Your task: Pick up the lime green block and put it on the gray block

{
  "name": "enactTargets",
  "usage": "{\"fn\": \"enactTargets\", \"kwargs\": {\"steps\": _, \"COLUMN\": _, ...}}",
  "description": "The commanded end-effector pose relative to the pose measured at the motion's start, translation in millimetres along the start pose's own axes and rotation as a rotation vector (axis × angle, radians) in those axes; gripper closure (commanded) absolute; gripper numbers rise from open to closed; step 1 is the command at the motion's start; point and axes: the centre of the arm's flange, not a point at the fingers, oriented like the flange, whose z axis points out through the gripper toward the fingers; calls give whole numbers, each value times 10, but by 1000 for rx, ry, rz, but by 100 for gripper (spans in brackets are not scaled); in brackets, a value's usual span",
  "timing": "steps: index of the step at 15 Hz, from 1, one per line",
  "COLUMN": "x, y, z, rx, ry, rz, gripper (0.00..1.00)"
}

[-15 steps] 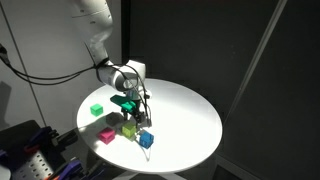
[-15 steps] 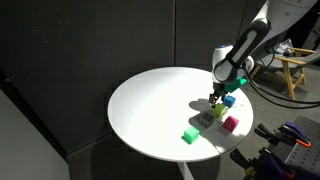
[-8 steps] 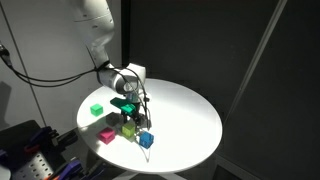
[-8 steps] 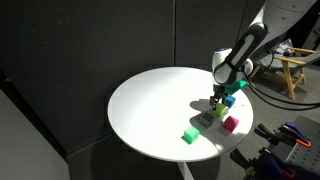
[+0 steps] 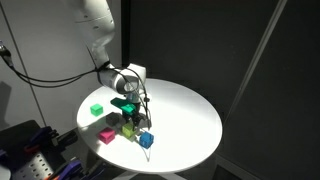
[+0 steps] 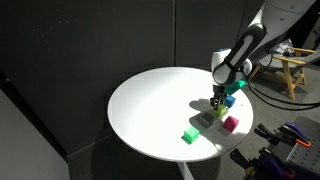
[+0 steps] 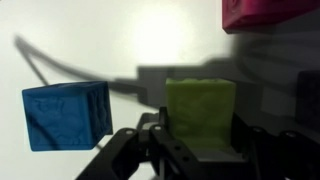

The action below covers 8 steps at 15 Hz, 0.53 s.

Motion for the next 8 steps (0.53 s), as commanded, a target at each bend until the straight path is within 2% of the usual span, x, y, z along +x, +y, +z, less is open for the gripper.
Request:
{"fn": "enactTargets", "kwargs": {"steps": 1, "x": -14, "y": 9, "z": -144, "rx": -21, "ry": -27, "rz": -23, "gripper": 69}}
{"fn": "enactTargets", "kwargs": {"steps": 8, "x": -57, "y": -11, "z": -312, "rx": -60, "ry": -51, "rz": -63, "gripper": 69}}
